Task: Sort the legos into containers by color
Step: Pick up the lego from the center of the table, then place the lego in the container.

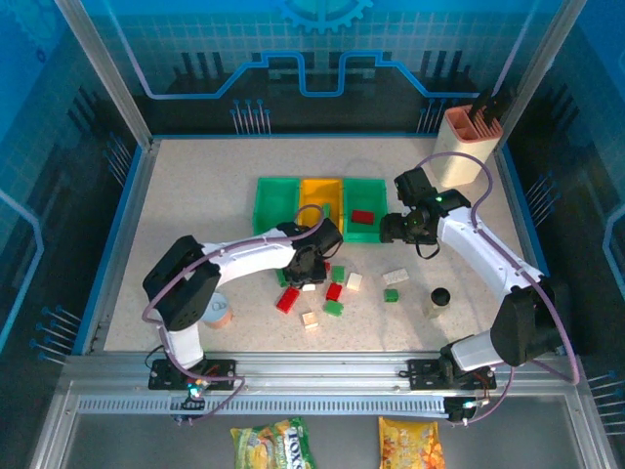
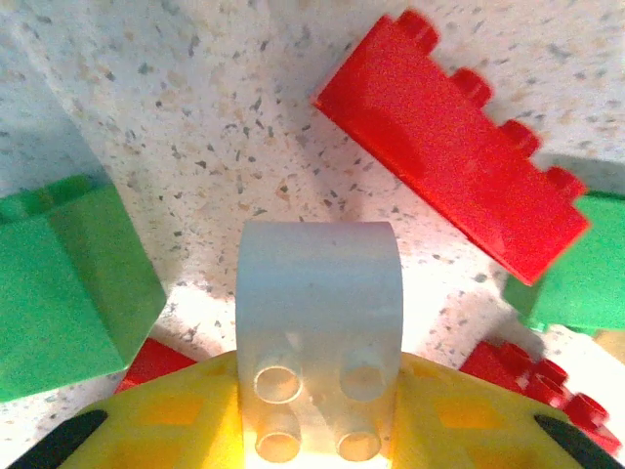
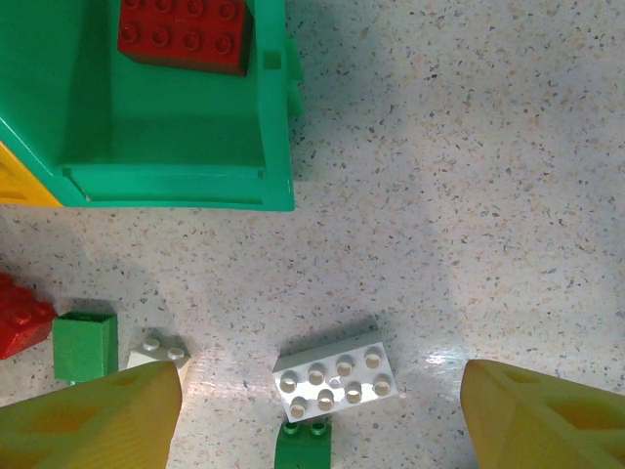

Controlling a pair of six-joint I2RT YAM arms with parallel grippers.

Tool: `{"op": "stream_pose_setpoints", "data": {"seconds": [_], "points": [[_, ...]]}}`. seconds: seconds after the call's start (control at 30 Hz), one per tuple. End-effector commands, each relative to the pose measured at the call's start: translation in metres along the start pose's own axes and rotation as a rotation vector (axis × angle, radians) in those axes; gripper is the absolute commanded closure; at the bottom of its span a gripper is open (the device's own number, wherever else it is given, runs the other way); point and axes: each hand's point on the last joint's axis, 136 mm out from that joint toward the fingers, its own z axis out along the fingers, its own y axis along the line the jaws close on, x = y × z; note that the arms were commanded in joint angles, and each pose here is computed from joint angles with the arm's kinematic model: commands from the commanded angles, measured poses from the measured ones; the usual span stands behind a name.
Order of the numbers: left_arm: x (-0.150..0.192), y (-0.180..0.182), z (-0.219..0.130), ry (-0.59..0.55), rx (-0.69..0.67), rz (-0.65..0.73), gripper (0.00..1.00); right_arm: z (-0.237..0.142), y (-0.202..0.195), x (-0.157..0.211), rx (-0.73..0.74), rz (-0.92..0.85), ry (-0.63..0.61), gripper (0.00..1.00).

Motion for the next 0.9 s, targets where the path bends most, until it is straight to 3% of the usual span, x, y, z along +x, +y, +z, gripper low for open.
{"op": "stream_pose_setpoints", "data": {"seconds": [0.0,0.4,0.87], "points": [[-0.016,0.005,-0.031,-0.043,0.018,0.024,0.65,0.000,0.001,0.009,0.009,0.002,0.029,0.24],[-0.072,0.040,-0.070,-0.100,0.044,0.095,0.65,-0.001,0.002,0.006,0.013,0.011,0.023,0.24],[-0.161,0.064,-0.050,-0.109,0.030,0.167,0.65,0.000,0.004,0.004,0.033,0.014,0.034,0.23]]}}
